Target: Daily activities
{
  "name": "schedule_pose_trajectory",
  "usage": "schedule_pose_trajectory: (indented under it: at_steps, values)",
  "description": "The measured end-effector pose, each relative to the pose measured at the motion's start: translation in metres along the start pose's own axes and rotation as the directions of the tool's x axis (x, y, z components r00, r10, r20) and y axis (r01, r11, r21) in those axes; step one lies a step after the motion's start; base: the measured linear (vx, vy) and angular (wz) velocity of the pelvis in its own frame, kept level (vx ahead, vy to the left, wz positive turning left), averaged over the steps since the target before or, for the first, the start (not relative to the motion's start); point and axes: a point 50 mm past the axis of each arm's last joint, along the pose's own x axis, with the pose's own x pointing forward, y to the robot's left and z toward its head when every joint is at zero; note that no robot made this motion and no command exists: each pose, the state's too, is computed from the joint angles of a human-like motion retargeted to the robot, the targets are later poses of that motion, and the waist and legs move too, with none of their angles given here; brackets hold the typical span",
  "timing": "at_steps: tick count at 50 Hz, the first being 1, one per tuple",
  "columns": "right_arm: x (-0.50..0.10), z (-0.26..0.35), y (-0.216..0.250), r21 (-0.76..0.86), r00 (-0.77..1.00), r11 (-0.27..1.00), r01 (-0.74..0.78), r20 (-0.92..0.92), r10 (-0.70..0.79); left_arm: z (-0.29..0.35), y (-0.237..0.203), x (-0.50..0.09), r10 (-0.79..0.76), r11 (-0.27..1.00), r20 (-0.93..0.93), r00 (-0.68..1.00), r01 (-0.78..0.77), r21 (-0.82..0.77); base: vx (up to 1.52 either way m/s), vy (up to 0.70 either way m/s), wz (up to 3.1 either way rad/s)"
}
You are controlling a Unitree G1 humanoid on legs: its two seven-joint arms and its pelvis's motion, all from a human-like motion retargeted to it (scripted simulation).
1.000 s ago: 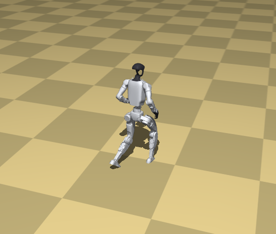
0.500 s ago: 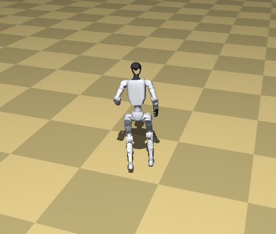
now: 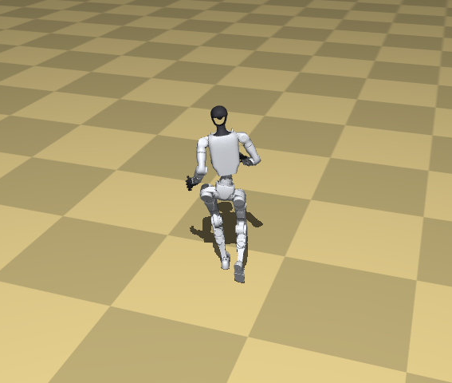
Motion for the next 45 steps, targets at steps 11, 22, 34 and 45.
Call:
schedule_pose_trajectory:
  at_steps: [11, 22, 34, 45]
  values:
    - [-0.086, -0.084, -0.009, 0.069, 0.901, 0.997, 0.023, -0.434, 0.01, 0.102, -0.028, 0.017, -0.143, 0.98, 0.411, 0.9, 0.186, -0.065, 0.79, -0.22, -0.3]
    - [-0.077, -0.053, -0.01, 0.051, 0.955, 0.999, 0.017, -0.297, -0.001, 0.092, -0.021, 0.014, -0.236, 0.972, 0.348, 0.907, 0.214, 0.1, 0.64, -0.29, -0.68]
    - [0.005, 0.009, 0.018, 0.126, 0.997, 0.989, -0.074, 0.031, 0.071, 0.016, -0.013, 0.016, -0.127, 0.987, 0.061, 0.99, 0.12, 0.109, 0.65, -0.14, -1.61]
    - [-0.002, 0.0, 0.008, 0.007, 0.985, 0.985, -0.173, -0.008, 0.173, 0.058, -0.018, 0.04, -0.276, 0.928, 0.185, 0.943, 0.211, 0.307, 0.34, 0.05, -1.62]
